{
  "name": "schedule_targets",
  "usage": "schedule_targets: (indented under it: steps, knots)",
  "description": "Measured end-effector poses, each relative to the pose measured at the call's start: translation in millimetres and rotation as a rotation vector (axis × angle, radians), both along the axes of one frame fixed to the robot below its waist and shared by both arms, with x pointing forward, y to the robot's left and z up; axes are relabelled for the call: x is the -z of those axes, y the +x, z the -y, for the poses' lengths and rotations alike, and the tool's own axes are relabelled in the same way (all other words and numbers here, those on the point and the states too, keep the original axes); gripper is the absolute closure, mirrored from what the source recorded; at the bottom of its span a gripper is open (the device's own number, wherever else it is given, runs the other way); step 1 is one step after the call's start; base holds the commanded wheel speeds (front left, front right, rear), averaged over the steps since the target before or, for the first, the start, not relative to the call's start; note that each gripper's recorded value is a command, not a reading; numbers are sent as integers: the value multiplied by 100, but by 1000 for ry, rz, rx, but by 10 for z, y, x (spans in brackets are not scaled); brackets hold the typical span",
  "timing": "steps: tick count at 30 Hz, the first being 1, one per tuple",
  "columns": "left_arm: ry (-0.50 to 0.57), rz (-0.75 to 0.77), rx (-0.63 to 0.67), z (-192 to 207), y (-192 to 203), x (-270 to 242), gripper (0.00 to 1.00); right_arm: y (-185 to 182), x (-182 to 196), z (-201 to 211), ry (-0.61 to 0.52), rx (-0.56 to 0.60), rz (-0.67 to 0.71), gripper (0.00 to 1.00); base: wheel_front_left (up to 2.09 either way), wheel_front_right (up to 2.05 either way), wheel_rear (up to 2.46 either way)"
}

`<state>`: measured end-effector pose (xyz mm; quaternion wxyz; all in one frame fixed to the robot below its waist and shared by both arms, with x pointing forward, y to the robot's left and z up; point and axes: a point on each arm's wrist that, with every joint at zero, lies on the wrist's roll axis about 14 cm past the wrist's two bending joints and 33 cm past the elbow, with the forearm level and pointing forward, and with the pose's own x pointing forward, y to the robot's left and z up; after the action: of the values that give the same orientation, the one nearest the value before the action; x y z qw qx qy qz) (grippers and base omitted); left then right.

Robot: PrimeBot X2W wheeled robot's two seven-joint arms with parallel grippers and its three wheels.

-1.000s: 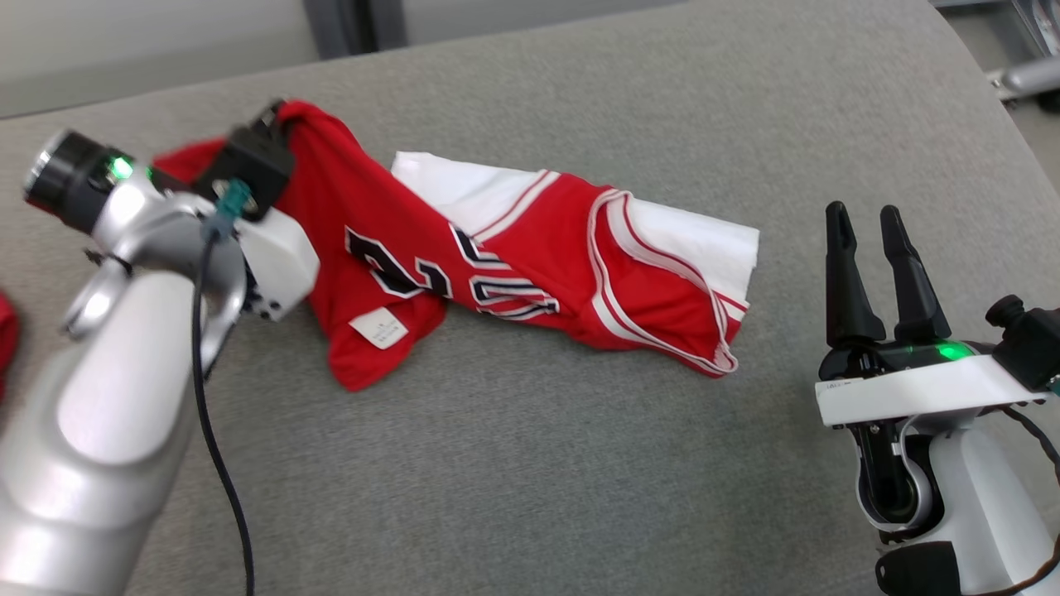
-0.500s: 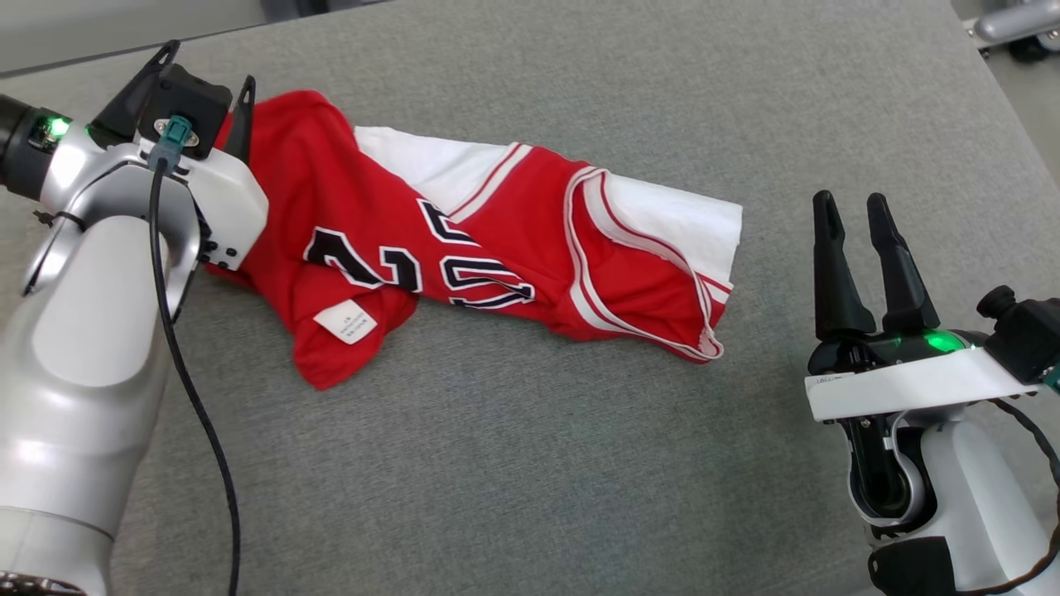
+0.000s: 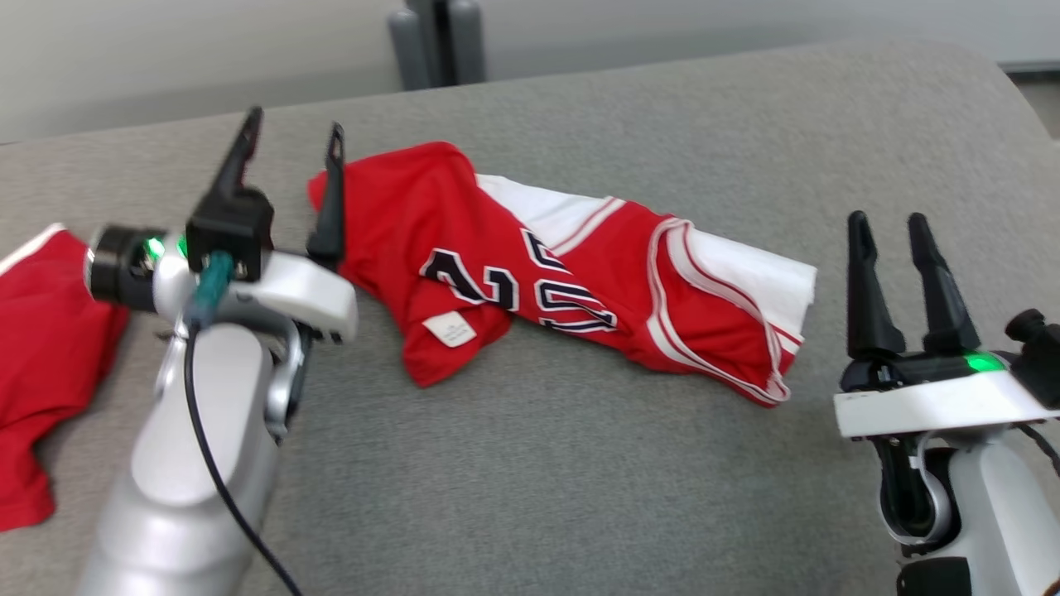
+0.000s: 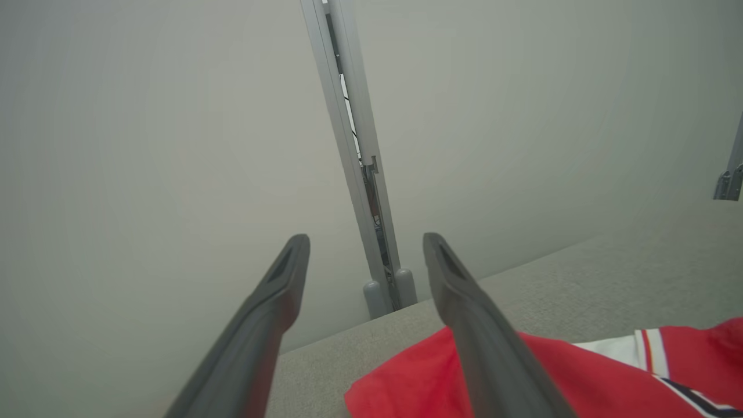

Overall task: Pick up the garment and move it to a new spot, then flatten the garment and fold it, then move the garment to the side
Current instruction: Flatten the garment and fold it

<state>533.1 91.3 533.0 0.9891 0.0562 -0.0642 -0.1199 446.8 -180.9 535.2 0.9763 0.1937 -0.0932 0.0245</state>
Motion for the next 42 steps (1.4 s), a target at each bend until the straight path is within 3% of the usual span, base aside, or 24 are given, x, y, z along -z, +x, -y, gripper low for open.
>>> schedule_targets:
  steps: [14,20,25,32,42]
  knots:
    - [-189,-11,-129,-303,-1217,44,0,-166,-227,-341,-28,-89,46,0,0,0,0]
    - [-190,-15,-134,-306,-1326,66,0,-202,-234,-365,-27,-97,44,0,0,0,0]
    - [-150,-20,-37,-53,-1259,99,0,-189,-205,-298,-30,-82,32,0,0,0,0]
    - [-17,-192,207,585,-1271,685,0,-162,-40,-181,-25,-53,-14,0,0,0,0]
    - [129,-333,302,891,-1034,1252,0,-132,184,122,-22,32,-65,0,0,0,0]
